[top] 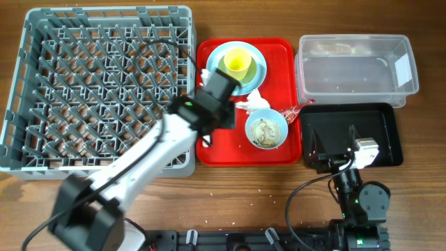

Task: Sort waste into correct bins and load items into the dishwasher rack
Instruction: 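Return the left gripper to the tray and grasp the white fork, then carry the fork to the dish rack and release it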

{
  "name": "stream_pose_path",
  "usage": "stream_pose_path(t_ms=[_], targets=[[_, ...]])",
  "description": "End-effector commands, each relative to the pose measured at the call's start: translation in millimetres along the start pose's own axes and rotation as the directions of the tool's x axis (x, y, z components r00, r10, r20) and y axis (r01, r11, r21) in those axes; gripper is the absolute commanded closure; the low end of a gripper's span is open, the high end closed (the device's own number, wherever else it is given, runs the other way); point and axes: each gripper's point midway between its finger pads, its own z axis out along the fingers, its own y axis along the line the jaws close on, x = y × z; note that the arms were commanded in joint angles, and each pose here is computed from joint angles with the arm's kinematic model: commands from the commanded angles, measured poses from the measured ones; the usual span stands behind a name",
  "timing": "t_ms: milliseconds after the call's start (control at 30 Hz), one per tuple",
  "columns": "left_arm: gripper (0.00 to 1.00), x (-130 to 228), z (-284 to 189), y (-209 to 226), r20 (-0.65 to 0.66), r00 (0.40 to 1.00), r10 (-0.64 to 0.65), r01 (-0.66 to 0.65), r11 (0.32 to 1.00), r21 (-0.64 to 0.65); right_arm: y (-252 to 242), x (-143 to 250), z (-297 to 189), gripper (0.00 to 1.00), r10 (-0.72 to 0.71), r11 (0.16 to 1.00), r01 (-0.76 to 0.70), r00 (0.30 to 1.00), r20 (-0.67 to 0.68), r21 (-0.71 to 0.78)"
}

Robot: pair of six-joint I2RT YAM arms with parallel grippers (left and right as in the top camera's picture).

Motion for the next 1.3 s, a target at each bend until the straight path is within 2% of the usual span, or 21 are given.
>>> stream_pose_path(t_ms=[0, 100, 133, 167, 300, 400, 500, 600, 667, 733, 867, 900, 1033, 1100, 1167, 1267], targets=[[0.69, 0.2, 42.7, 16.7, 0.055, 0.998, 0.019, -0.007, 0.975, -0.221, 1.6, -0.6, 0.0, 0.00, -0.014, 1.000, 0.014, 1.000, 0.004, -0.007], [0.68, 3.8, 73.3, 31.4, 0.050, 0.998, 0.038, -0.021, 0.949, -0.314, 1.6, -0.6, 0.0, 0.00, -0.015, 1.000, 0.015, 1.000, 0.004, -0.007], [0.62, -0.4, 79.6, 42.4, 0.078, 0.995, 0.055, -0.021, 0.925, -0.380, 1.6, -0.6, 0.0, 0.00, -0.015, 1.000, 0.015, 1.000, 0.004, -0.007], [0.61, -6.8, 83.1, 45.6, 0.107, 0.993, 0.053, -0.007, 0.919, -0.393, 1.6, -0.6, 0.0, 0.00, -0.015, 1.000, 0.015, 1.000, 0.004, -0.007], [0.69, -19.9, 86.5, 49.5, 0.147, 0.989, 0.033, 0.026, 0.925, -0.379, 1.6, -0.6, 0.0, 0.00, -0.015, 1.000, 0.015, 1.000, 0.004, -0.007], [0.69, -16.2, 96.4, 52.7, 0.128, 0.991, 0.030, 0.022, 0.924, -0.382, 1.6, -0.6, 0.0, 0.00, -0.014, 1.000, 0.014, 1.000, 0.004, -0.007], [0.69, -2.2, 115.1, 58.7, 0.078, 0.996, 0.036, -0.001, 0.914, -0.405, 1.6, -0.6, 0.0, 0.00, -0.014, 1.000, 0.014, 1.000, 0.004, -0.007], [0.70, 14.4, 135.3, 44.3, -0.011, 0.998, 0.059, -0.059, 0.947, -0.315, 1.6, -0.6, 0.0, 0.00, -0.014, 1.000, 0.014, 1.000, 0.004, -0.007], [0.76, 24.5, 141.4, 35.6, -0.056, 0.997, 0.052, -0.065, 0.963, -0.263, 1.6, -0.6, 0.0, 0.00, -0.014, 1.000, 0.014, 1.000, 0.004, -0.007], [0.87, 31.0, 142.6, 24.4, -0.083, 0.995, 0.051, -0.068, 0.975, -0.210, 1.6, -0.6, 0.0, 0.00, -0.014, 1.000, 0.014, 1.000, 0.004, -0.007], [0.92, 30.7, 139.6, 24.3, -0.084, 0.995, 0.052, -0.069, 0.975, -0.211, 1.6, -0.6, 0.0, 0.00, -0.014, 1.000, 0.014, 1.000, 0.004, -0.007], [0.96, 26.8, 135.1, 22.2, -0.072, 0.996, 0.052, -0.065, 0.977, -0.205, 1.6, -0.6, 0.0, 0.00, -0.015, 1.000, 0.015, 1.000, 0.004, -0.007], [0.96, -9.4, 85.8, 10.9, 0.056, 0.997, 0.044, -0.034, 0.985, -0.171, 1.6, -0.6, 0.0, 0.00, -0.014, 1.000, 0.014, 1.000, 0.004, -0.007], [0.96, -34.0, 39.9, 1.4, 0.151, 0.988, 0.023, -0.005, 0.993, -0.119, 1.6, -0.6, 0.0, 0.00, -0.015, 1.000, 0.015, 1.000, 0.004, -0.007], [0.96, -62.5, -27.0, -0.2, 0.286, 0.958, -0.034, 0.049, 0.998, -0.046, 1.6, -0.6, 0.0, 0.00, -0.015, 1.000, 0.015, 1.000, 0.004, -0.007], [0.96, -81.9, -84.8, 24.7, 0.388, 0.915, -0.106, 0.118, 0.993, -0.007, 1.6, -0.6, 0.0, 0.00, -0.015, 1.000, 0.015, 1.000, 0.004, -0.007]])
